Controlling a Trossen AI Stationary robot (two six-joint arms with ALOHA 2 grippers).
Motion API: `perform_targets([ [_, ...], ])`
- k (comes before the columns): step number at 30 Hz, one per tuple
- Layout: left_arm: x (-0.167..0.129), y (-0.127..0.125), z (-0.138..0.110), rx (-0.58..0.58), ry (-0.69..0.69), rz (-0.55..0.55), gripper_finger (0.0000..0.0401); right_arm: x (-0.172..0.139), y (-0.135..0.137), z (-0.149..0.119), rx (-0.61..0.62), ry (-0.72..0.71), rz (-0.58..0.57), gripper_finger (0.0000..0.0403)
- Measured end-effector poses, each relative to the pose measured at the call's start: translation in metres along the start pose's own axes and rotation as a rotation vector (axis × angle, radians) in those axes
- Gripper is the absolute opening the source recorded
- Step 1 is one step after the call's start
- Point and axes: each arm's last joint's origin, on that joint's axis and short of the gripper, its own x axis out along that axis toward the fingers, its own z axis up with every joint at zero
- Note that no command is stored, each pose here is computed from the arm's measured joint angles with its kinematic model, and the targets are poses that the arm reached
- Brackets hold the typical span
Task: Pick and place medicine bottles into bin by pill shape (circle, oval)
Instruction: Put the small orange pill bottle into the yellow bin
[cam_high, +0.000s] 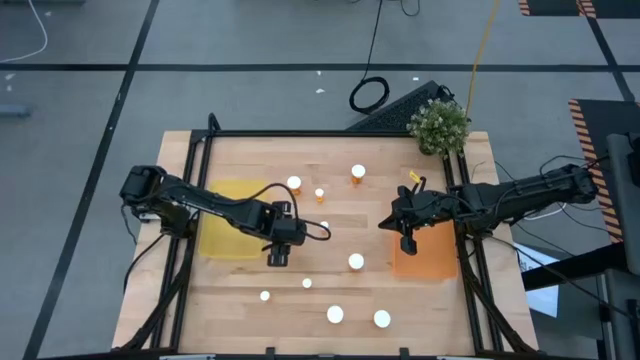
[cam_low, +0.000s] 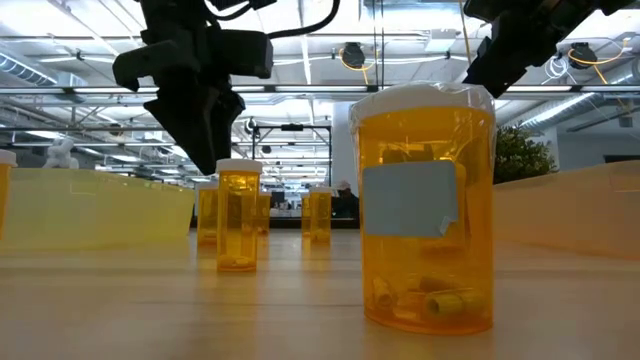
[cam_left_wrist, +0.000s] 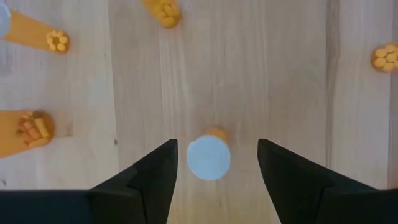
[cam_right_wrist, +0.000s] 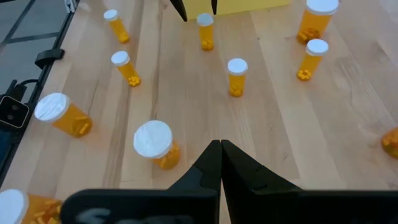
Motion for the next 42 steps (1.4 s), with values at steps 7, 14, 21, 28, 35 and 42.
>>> perform_targets([
  [7,0.003,0.005,-0.002,-0.017,0.010,-0.003,0.0226,0.000,0.000,0.000,0.000,-0.001,-0.001,0.0000],
  [14,0.006,0.008,-0.004,-0.029,0.020,0.001,0.0226,0.000,0.000,0.000,-0.004,-0.001,-0.001,0.0000],
  [21,0.013,0.007,-0.009,-0.038,0.010,-0.002,0.0225,0.000,0.000,0.000,-0.004,-0.001,0.000,0.0000],
  [28,0.013,0.006,-0.009,-0.057,0.005,0.018,0.0225,0.000,0.000,0.000,-0.004,-0.001,0.000,0.0000],
  [35,0.013,0.005,-0.008,-0.050,0.002,0.019,0.0225,0.000,0.000,0.000,-0.004,-0.001,-0.001,0.0000],
  [42,0.015,0.005,-0.008,-0.049,0.007,0.021,0.0225,0.000,0.000,0.000,-0.004,0.000,0.002,0.0000],
])
